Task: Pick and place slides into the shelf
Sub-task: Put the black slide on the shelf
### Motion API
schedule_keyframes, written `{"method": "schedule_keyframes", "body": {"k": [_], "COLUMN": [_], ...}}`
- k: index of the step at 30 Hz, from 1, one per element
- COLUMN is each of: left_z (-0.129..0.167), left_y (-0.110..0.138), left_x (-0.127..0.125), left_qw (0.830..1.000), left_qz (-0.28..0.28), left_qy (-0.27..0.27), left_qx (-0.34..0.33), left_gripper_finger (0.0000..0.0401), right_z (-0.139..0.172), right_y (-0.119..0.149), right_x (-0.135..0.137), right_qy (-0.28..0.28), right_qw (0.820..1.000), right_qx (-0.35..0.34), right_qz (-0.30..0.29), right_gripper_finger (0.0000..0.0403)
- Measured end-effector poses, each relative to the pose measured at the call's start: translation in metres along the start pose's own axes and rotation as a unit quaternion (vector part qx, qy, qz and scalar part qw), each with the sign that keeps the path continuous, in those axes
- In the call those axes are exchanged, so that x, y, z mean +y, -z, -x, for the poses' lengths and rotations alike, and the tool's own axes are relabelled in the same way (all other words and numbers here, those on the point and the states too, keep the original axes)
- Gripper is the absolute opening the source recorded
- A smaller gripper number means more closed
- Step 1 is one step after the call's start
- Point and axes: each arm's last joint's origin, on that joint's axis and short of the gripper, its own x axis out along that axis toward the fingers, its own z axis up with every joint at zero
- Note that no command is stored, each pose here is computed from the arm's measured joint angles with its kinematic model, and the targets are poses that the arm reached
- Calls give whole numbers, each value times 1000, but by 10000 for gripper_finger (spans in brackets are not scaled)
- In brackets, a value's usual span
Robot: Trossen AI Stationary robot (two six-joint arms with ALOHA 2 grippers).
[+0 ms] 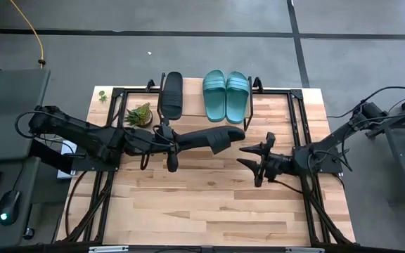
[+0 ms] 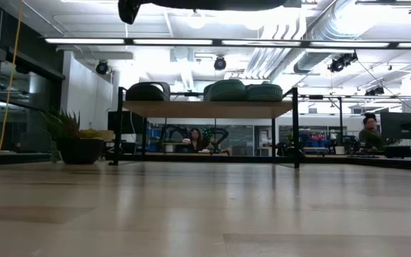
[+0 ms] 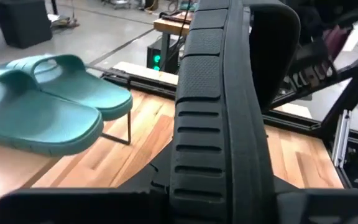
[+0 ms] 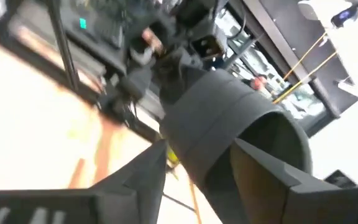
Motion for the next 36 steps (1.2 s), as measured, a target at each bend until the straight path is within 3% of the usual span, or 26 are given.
{"method": "schedule_keyframes", "body": {"k": [6,10,15,23,30,36], "left_z": [3,-2,-18,-42,-41,-41], "left_y": [4,9,21,31,32,32], "left_x": [5,13,16,19,20,20], "left_qw": [999,996,991,985,984,985], "left_qz": [25,62,76,93,89,87], "left_qy": [-3,13,5,54,53,54], "left_qx": [33,70,108,134,143,140], "left_gripper_finger": [43,61,77,50,70,51], "right_z": [7,8,7,-3,-2,-2], "right_y": [2,4,9,19,19,26], "right_x": [9,13,17,38,46,56], "right_qy": [-6,-16,-15,-11,-10,-25], "right_qw": [996,991,984,954,950,950], "right_qx": [38,50,79,134,139,155], "right_qz": [84,124,159,267,279,270], "right_gripper_finger": [220,245,255,255,254,254]}}
